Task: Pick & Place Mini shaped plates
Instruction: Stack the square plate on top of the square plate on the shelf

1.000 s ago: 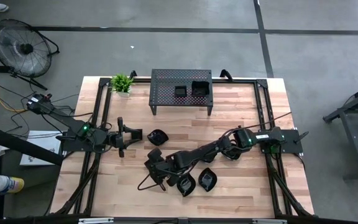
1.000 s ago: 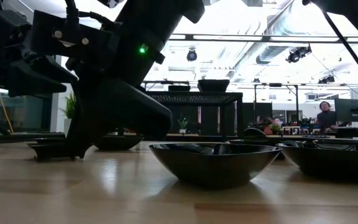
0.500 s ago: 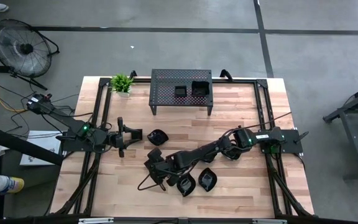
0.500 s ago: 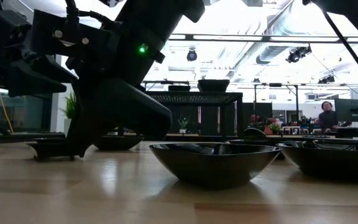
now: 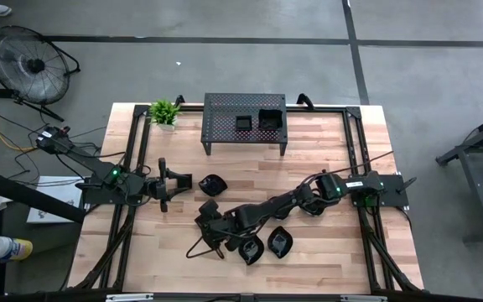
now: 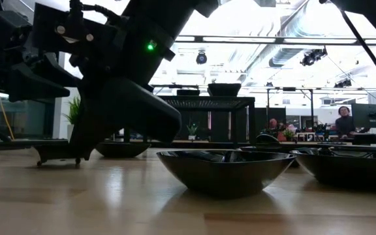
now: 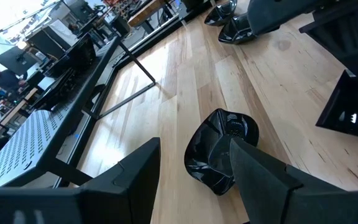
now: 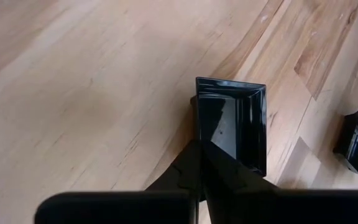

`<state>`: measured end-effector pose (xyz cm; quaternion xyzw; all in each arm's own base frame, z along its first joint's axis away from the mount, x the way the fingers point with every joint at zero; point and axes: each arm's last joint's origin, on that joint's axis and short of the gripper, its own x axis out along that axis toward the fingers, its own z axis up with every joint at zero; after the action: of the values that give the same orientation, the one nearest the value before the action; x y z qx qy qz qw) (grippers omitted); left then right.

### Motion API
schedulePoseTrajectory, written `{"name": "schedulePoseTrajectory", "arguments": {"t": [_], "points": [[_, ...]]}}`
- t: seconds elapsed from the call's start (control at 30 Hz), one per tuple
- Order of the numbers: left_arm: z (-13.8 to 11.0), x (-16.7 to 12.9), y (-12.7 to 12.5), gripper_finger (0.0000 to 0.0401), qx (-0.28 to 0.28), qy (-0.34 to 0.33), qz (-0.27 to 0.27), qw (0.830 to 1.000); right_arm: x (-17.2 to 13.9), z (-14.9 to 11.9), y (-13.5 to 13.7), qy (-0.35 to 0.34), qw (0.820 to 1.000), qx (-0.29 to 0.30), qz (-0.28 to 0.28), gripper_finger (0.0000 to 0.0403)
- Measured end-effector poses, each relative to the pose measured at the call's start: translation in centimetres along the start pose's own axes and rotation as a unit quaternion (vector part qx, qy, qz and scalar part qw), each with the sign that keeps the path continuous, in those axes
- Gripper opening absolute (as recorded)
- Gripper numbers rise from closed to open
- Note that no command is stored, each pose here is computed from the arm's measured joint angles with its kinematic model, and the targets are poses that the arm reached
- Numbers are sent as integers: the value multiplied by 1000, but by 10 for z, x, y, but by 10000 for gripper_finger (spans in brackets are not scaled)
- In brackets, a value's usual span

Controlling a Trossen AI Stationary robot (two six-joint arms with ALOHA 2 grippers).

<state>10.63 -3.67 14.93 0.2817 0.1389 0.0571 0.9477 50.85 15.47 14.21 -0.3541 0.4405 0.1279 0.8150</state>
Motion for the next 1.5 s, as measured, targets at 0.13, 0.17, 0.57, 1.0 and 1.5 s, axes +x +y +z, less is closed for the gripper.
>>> {"name": "schedulePoseTrajectory", "arguments": {"t": [0.13,0.17,0.57,1.0,1.5], "points": [[0,0,0,188,0,0,0,1000,0,0,0,-1,1000,0,-1,1],[0,0,0,188,0,0,0,1000,0,0,0,-1,1000,1,-2,1],[0,0,0,188,0,0,0,1000,-12,8,-14,13,998,-3,-56,0],[0,0,0,188,0,0,0,1000,-33,13,-27,54,995,-3,-88,0],[0,0,0,188,0,0,0,1000,-58,7,-43,130,983,-6,-130,0]]}}
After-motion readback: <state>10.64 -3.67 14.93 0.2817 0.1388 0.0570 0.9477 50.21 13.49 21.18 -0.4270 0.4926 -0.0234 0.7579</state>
